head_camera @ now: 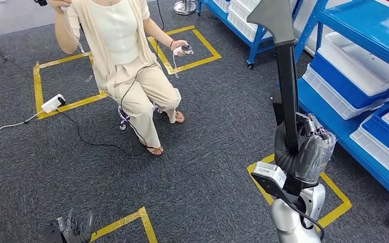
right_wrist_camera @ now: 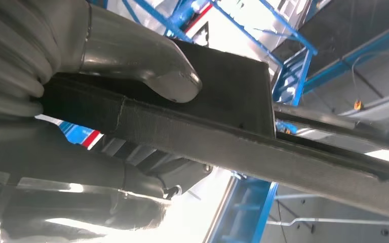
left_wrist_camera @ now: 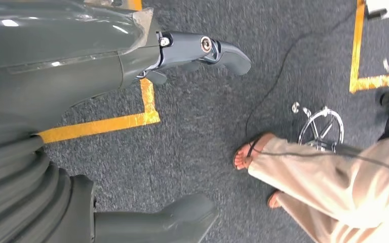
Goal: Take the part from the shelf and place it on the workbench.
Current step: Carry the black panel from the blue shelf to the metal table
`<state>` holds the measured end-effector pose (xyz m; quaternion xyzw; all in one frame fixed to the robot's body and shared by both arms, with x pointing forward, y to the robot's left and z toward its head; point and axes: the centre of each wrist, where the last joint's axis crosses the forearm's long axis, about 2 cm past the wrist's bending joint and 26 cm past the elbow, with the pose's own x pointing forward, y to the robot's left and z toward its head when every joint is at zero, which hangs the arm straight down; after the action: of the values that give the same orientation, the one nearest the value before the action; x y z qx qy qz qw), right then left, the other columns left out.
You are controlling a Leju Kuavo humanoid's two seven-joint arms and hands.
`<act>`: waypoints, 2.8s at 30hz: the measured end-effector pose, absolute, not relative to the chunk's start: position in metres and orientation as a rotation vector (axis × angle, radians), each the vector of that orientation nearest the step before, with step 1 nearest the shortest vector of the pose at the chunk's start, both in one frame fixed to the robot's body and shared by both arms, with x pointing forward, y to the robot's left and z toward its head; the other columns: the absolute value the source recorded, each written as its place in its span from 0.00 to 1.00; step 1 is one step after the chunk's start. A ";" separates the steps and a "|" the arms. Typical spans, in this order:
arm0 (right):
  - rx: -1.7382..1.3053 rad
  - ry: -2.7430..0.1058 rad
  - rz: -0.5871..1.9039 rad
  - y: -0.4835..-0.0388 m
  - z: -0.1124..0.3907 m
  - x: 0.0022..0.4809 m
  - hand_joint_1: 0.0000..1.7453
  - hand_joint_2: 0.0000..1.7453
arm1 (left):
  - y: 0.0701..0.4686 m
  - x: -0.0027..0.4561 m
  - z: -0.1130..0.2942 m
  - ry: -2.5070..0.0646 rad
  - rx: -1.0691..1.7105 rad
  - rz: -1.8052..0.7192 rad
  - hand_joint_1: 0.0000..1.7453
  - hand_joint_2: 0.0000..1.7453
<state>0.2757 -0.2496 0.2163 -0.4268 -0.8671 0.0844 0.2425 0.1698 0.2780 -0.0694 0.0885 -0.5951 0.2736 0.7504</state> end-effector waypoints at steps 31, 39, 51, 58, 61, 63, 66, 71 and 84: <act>-1.145 -2.378 0.216 -0.242 0.225 0.287 1.00 1.00 | 0.280 0.156 -0.074 -1.271 0.214 0.624 0.00 1.00; -1.138 -2.386 0.218 -0.239 0.227 0.290 1.00 1.00 | 0.282 0.150 -0.076 -1.262 0.225 0.632 0.00 1.00; -1.142 -2.392 0.223 -0.236 0.230 0.293 1.00 1.00 | 0.284 0.155 -0.074 -1.274 0.225 0.637 0.00 1.00; -1.130 -2.400 0.221 -0.236 0.230 0.295 1.00 1.00 | 0.286 0.160 -0.073 -1.283 0.232 0.640 0.00 1.00; -1.127 -2.391 0.228 -0.236 0.227 0.296 1.00 1.00 | 0.286 0.160 -0.073 -1.283 0.233 0.641 0.00 1.00; -1.127 -2.389 0.231 -0.236 0.227 0.297 1.00 1.00 | 0.286 0.159 -0.073 -1.282 0.235 0.641 0.00 1.00; -1.124 -2.392 0.230 -0.234 0.228 0.299 1.00 1.00 | 0.287 0.159 -0.073 -1.280 0.242 0.645 0.00 1.00; -1.108 -2.407 0.226 -0.229 0.232 0.304 1.00 1.00 | 0.289 0.154 -0.074 -1.269 0.253 0.658 0.00 1.00; -1.066 -2.427 0.227 -0.221 0.238 0.316 1.00 1.00 | 0.292 0.151 -0.075 -1.266 0.270 0.676 0.00 1.00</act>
<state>0.3162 -0.2214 0.2376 -0.3890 -0.8861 0.0829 0.2382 0.1511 0.2916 -0.0751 0.1233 -0.5781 0.3087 0.7452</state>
